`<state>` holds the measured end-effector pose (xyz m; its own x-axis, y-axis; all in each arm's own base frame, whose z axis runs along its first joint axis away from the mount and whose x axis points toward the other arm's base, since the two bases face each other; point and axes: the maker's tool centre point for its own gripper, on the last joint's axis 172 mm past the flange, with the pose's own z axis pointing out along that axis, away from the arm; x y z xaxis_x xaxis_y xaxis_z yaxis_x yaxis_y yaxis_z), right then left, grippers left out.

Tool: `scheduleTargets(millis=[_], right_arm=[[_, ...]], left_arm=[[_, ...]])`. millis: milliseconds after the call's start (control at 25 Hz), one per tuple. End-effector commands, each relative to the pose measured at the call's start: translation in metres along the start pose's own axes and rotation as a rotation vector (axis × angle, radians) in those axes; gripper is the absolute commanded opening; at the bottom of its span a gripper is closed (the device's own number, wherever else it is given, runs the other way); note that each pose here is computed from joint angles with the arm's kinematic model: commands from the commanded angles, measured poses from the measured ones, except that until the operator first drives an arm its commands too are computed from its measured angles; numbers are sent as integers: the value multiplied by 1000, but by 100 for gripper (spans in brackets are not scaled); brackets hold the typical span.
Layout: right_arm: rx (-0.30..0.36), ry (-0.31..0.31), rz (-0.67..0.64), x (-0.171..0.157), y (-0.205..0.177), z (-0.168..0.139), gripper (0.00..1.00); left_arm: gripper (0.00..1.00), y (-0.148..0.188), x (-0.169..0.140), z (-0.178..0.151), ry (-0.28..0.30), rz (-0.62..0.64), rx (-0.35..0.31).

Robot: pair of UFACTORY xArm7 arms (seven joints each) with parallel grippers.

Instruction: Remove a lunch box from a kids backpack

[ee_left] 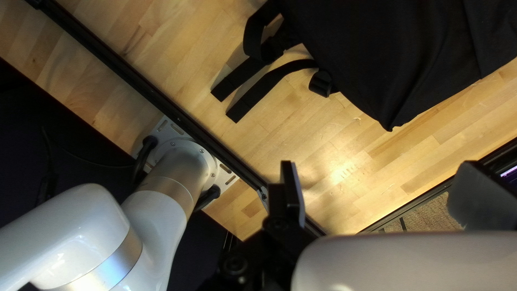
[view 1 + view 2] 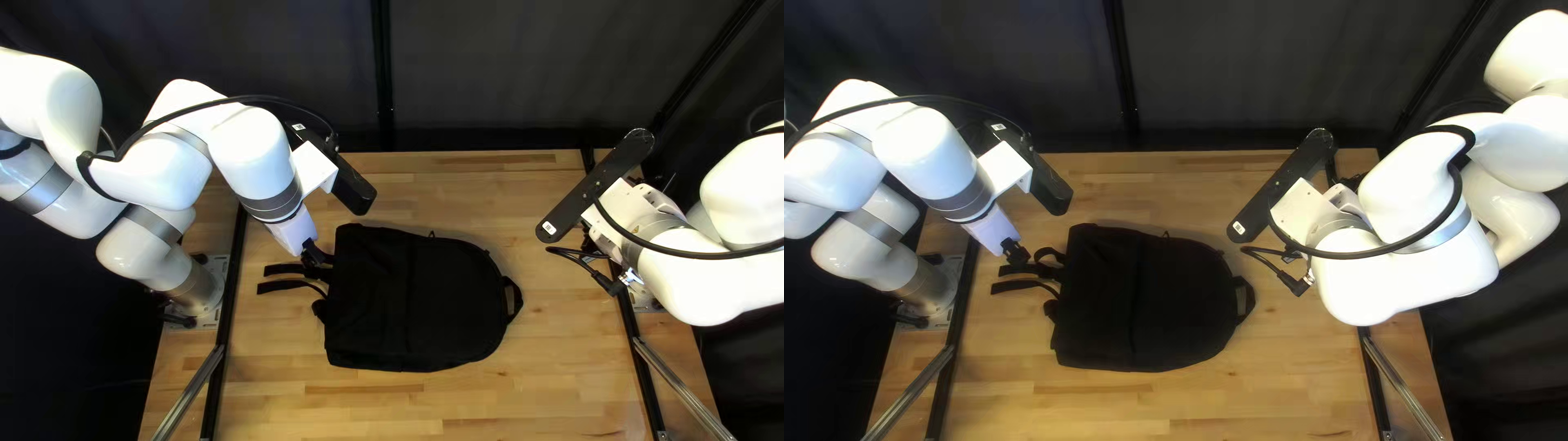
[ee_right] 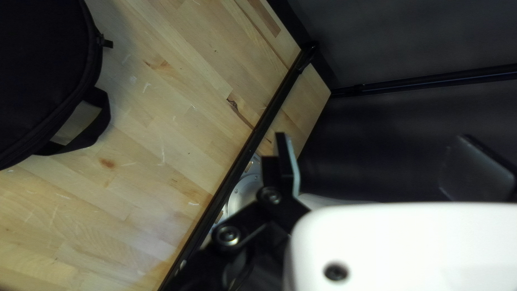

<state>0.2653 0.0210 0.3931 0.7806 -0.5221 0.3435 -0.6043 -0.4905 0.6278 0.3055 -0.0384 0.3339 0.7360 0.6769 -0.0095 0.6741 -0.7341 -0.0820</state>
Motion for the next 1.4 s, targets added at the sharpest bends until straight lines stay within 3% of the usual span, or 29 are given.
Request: scheduleTargets(millis=[40,360,520,720,880,1040,1160,1400], right_arm=[[0,0,0,0,0,0,100],[0,0,0,0,0,0,100],[0,0,0,0,0,0,100],[0,0,0,0,0,0,100],[0,0,0,0,0,0,100],[0,0,0,0,0,0,100],[0,0,0,0,0,0,100],[0,0,0,0,0,0,100]], left_arm=[[100,0,0,0,0,0,0],[100,0,0,0,0,0,0],[100,32,-13,41,-13,52,-31],[100,90,-27,82,28,169,-29],[100,144,-46,126,101,322,20],[100,160,-51,144,211,441,56],[100,169,-51,166,257,487,72],[100,167,-52,205,259,496,108]])
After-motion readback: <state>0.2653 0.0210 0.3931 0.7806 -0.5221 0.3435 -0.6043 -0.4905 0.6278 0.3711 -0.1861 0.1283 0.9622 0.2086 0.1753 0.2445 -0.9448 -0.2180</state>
